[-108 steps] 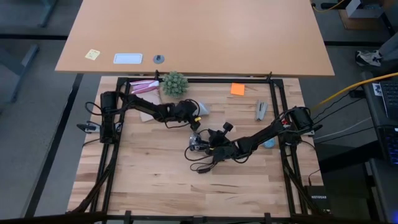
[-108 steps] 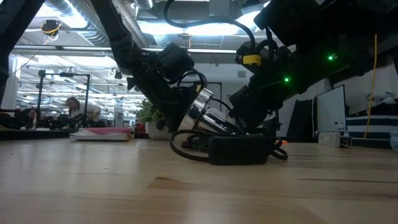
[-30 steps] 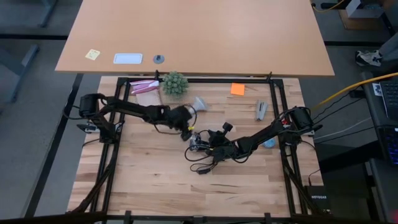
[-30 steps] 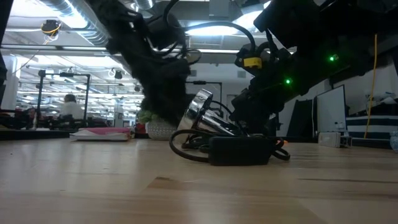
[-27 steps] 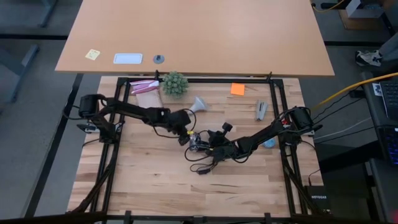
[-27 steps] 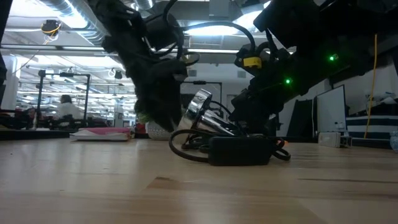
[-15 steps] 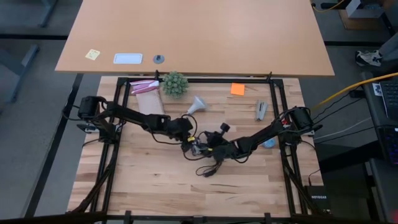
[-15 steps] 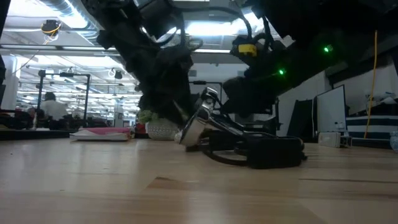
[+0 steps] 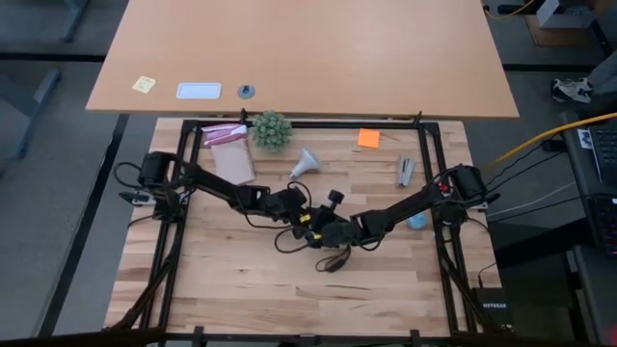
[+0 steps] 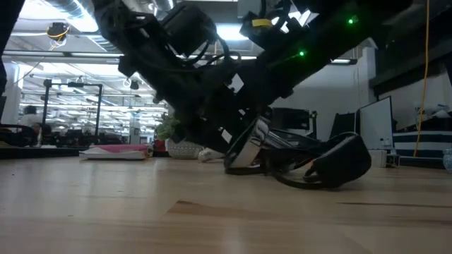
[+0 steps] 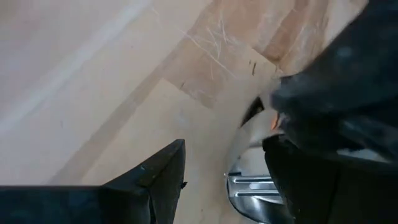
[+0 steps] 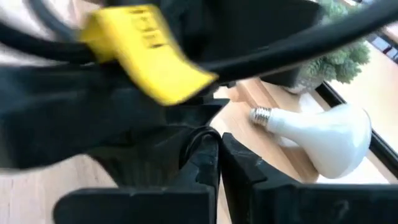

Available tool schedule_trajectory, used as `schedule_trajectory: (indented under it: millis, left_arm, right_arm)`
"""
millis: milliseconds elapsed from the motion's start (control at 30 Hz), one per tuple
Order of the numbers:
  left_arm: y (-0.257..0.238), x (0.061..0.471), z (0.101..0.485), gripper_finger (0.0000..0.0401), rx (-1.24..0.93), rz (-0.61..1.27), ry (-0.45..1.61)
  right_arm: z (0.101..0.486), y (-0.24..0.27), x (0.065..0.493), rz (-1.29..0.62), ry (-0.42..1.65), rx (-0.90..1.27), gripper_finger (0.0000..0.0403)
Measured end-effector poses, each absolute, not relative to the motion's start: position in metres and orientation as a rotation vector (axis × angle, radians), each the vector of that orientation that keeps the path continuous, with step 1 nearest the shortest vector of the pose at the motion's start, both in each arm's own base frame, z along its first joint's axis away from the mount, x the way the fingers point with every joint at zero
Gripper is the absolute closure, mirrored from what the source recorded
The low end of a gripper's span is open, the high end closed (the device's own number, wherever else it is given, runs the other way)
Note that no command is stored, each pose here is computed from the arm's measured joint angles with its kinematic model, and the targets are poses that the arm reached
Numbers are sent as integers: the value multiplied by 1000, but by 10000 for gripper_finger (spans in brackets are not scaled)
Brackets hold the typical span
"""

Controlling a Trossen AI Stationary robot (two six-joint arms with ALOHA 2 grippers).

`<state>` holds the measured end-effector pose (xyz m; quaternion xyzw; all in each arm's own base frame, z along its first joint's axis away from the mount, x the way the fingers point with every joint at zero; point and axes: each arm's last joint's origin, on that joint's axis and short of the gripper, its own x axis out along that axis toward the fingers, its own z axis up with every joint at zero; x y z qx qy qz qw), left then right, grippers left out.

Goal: Screw lightbulb
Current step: Remove the lightbulb from the lamp

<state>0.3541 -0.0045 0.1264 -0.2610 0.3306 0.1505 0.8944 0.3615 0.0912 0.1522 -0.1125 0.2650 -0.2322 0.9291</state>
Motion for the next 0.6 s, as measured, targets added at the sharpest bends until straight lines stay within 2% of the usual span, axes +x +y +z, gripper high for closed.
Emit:
schedule_trajectory:
  millis: [267, 433, 600]
  left_arm:
    - [2, 354, 125, 191, -444, 417, 651]
    - [2, 354, 125, 191, -458, 383, 667]
    - [1, 356, 128, 191, -454, 342, 654]
  right_arm:
    - [157, 87, 353, -539, 594, -258, 391]
    - [186, 81, 333, -584, 646, -319, 391]
    - [212, 77, 316, -524, 668, -298, 391]
